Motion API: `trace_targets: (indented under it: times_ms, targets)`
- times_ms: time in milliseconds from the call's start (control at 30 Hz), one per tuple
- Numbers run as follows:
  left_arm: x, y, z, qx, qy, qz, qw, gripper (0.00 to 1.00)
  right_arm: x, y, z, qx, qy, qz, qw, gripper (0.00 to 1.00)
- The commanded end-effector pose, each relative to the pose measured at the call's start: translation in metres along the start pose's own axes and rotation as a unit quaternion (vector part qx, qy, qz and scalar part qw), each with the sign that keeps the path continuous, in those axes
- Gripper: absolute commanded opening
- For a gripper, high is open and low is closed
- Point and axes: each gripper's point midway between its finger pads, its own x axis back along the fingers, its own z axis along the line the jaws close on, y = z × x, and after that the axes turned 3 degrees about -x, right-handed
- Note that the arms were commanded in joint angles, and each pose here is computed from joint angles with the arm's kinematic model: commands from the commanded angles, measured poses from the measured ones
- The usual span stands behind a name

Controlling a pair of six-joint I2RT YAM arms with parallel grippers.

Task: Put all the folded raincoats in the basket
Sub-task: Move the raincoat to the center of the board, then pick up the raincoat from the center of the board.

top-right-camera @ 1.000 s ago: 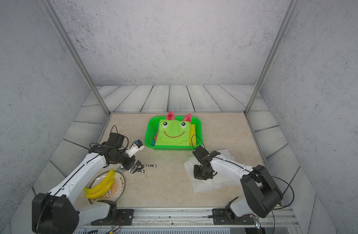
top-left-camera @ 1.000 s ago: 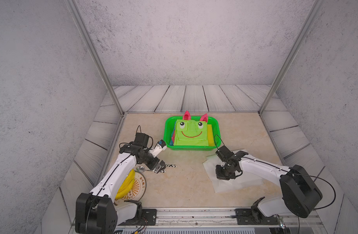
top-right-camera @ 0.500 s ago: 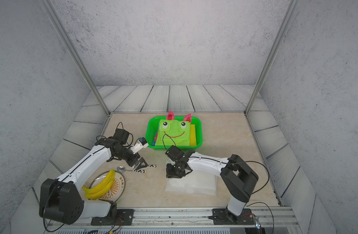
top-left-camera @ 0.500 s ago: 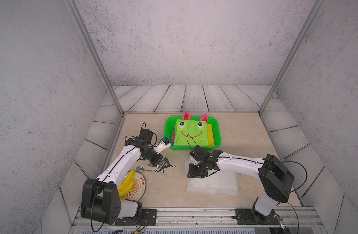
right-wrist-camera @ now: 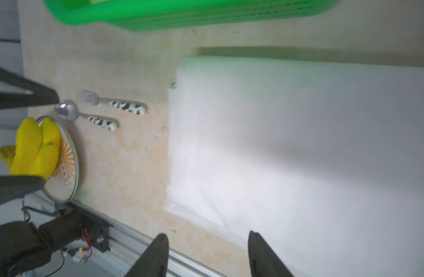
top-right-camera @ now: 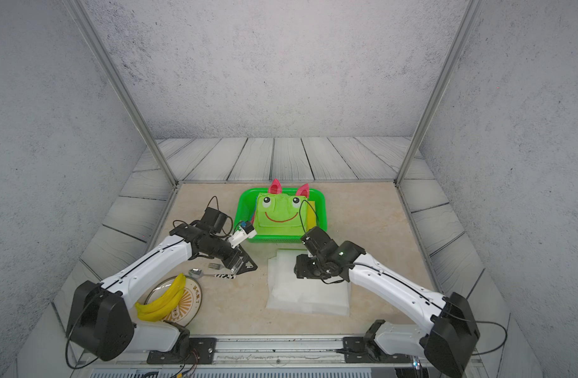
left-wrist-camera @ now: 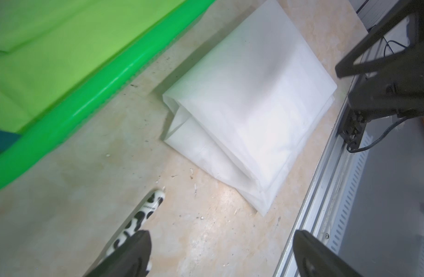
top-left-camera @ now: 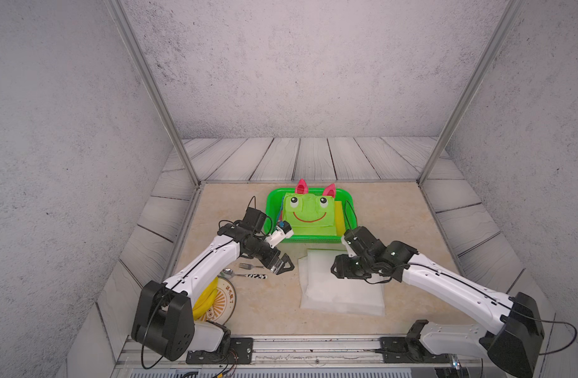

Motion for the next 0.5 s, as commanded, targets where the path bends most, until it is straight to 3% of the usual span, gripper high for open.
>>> trace_targets:
  times_ms: [0, 167, 333, 467]
  targets:
    - [-0.021, 0.002, -0.002, 0.045, -0.022, 0.021, 0.998, 0.98, 0.006, -0.005, -0.058, -0.037, -0.067, -0.012, 0.997, 0.58]
    - [-0.049, 0.001, -0.002, 0.081, -0.053, 0.023, 0.995, 0.99, 0.009, 0.002, -0.111, -0.101, -0.093, -0.057, 0.989, 0.78]
    - [-0.068, 0.005, -0.01, 0.088, -0.079, -0.001, 0.993, 0.99, -0.007, 0.005, -0.139, -0.167, -0.068, -0.043, 0.983, 0.82]
    - [-0.086, 0.0, -0.009, 0.108, -0.096, 0.012, 0.989, 0.99, -0.027, 0.008, -0.146, -0.199, -0.031, -0.023, 0.979, 0.85]
